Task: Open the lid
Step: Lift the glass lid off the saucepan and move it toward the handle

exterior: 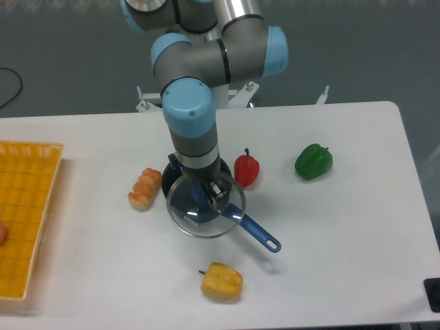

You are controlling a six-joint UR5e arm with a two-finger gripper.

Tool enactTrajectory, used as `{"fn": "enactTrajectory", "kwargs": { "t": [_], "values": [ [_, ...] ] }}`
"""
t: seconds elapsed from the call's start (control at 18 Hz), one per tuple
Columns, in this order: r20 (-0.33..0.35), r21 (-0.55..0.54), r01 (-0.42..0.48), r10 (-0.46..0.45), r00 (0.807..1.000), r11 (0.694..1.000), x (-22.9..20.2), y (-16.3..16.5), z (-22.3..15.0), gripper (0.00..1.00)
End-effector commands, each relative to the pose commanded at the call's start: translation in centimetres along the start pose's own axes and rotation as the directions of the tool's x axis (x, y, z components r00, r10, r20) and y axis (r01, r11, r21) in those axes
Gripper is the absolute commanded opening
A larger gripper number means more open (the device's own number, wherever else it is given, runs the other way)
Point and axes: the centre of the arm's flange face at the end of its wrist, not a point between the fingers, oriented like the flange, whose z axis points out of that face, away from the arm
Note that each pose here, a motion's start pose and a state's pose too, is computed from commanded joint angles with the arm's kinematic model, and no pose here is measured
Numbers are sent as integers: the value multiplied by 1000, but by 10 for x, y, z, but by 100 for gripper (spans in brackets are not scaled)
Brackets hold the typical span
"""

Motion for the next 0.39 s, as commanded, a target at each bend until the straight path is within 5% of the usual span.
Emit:
{"fn": "enactTrajectory", "kwargs": {
  "t": [0.39],
  "values": [
    [-2, 1, 6, -6, 1000, 1000, -1, 5, 0, 48]
  ]
}}
